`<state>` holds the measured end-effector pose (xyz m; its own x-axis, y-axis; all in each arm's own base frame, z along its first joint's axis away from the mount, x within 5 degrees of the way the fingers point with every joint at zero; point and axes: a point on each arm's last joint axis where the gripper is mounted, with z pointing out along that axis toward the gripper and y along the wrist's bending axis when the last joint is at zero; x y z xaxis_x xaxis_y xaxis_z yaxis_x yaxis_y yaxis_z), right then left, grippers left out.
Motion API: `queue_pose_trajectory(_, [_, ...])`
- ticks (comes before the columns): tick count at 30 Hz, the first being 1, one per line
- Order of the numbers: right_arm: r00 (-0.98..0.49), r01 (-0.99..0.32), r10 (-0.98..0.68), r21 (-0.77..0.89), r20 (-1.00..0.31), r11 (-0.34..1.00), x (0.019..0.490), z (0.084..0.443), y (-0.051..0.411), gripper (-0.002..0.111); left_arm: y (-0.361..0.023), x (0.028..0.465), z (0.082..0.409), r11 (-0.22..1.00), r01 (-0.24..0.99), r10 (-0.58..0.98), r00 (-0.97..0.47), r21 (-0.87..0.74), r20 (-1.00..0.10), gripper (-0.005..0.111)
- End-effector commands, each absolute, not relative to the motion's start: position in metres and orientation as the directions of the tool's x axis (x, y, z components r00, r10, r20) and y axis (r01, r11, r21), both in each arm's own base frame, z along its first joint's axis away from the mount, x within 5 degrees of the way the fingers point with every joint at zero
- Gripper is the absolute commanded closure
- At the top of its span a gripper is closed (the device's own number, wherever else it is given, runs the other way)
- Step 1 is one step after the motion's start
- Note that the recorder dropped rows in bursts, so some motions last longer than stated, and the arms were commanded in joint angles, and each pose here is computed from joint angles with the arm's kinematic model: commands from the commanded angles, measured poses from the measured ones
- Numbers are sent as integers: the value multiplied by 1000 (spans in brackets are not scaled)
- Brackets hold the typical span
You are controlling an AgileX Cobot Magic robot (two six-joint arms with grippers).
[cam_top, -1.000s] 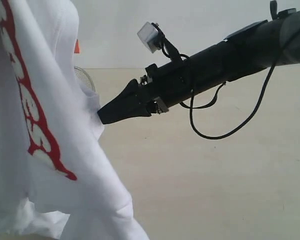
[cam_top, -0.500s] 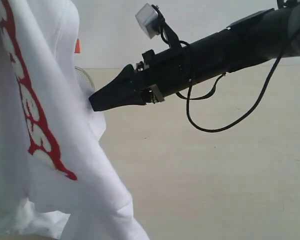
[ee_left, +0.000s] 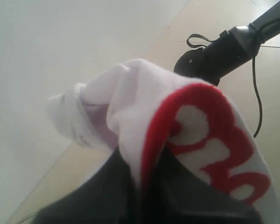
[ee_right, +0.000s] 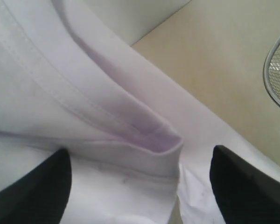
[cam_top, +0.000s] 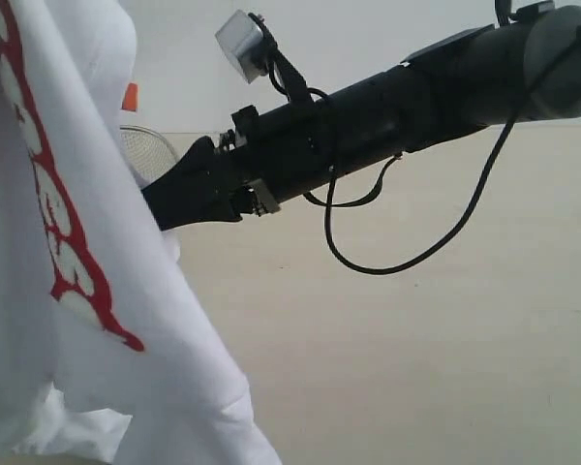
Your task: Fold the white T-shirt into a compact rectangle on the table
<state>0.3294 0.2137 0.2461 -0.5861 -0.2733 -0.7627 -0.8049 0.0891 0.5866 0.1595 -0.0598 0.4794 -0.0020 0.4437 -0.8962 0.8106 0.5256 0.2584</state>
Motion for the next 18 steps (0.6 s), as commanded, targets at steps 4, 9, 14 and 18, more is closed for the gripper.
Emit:
queue_pose_trajectory(4, [-611, -786, -260, 612, -748, 87, 328, 253, 214, 35, -48, 166, 467, 574, 761, 566, -103, 301, -818, 102])
queue_pose_trajectory(9, [-610, -787, -257, 611, -749, 86, 328, 253, 214, 35, -50, 174, 468, 574, 762, 538, -73, 301, -840, 102])
queue_pose_trajectory(14, [-594, -799, -259, 595, -762, 81, 328, 253, 214, 35, -55, 177, 472, 562, 782, 475, -38, 270, -879, 102])
queue_pose_trajectory(18, [-573, -814, -271, 576, -773, 76, 328, 252, 214, 35, -55, 176, 476, 558, 779, 478, -21, 285, -878, 102])
